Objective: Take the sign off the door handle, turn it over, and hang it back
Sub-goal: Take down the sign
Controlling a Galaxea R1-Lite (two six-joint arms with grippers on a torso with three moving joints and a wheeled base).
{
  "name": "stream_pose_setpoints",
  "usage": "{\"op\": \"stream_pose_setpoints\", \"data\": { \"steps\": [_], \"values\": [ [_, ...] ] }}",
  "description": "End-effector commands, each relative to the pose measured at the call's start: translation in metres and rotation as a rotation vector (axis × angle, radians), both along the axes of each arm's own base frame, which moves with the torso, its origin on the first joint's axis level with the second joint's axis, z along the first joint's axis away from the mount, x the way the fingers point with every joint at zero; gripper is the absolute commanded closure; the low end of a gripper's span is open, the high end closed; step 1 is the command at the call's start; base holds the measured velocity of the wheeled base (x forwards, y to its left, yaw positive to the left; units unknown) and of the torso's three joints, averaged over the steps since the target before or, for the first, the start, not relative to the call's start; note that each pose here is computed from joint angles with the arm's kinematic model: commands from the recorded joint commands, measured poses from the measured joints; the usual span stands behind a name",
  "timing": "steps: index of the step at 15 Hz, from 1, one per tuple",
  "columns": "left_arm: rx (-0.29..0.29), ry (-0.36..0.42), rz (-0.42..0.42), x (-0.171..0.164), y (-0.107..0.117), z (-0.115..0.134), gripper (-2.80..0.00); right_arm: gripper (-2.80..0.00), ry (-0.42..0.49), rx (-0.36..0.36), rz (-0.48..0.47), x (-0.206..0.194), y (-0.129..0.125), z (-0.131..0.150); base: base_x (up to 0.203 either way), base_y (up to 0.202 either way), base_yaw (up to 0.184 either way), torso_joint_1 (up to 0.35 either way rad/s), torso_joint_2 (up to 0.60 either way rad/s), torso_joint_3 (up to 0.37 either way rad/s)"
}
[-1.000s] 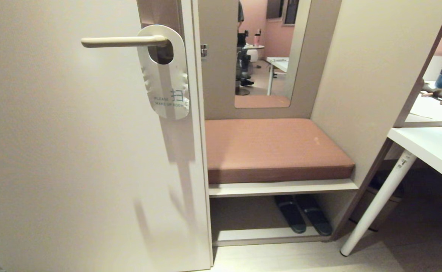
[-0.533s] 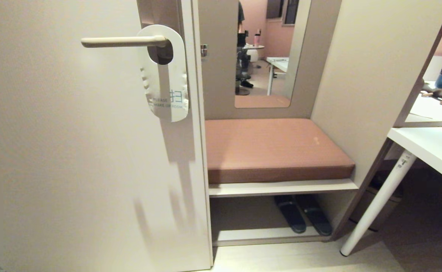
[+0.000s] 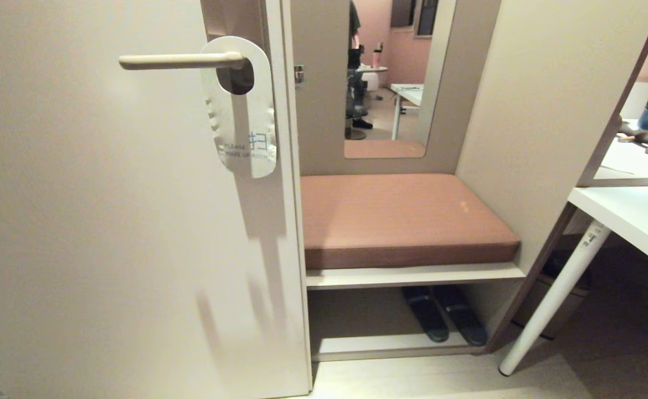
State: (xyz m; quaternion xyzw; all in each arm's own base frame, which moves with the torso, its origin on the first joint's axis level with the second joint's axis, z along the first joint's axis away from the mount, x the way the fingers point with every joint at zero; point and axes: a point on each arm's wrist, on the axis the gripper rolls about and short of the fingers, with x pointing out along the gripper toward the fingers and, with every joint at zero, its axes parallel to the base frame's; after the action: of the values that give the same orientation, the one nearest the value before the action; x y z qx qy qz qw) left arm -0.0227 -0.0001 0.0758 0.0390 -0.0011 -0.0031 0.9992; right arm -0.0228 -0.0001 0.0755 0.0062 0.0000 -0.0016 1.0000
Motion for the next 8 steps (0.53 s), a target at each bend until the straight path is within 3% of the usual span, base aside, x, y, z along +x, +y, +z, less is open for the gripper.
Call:
{"op": "stream_pose_setpoints", "data": {
  "steps": [1,8],
  "values": [
    [0.006,0.000,0.000,0.0001,0.0000,0.0000,0.00,0.00,0.000,0.000,-0.001,0.0000,0.0000,0.0000,0.000,0.000,0.000,0.000,0.00,0.000],
    [-0.003,0.000,0.003,0.0001,0.0001,0.0000,0.00,0.00,-0.001,0.000,0.000,0.0000,0.0000,0.0001,0.000,0.000,0.000,0.000,0.00,0.000]
  ]
}}
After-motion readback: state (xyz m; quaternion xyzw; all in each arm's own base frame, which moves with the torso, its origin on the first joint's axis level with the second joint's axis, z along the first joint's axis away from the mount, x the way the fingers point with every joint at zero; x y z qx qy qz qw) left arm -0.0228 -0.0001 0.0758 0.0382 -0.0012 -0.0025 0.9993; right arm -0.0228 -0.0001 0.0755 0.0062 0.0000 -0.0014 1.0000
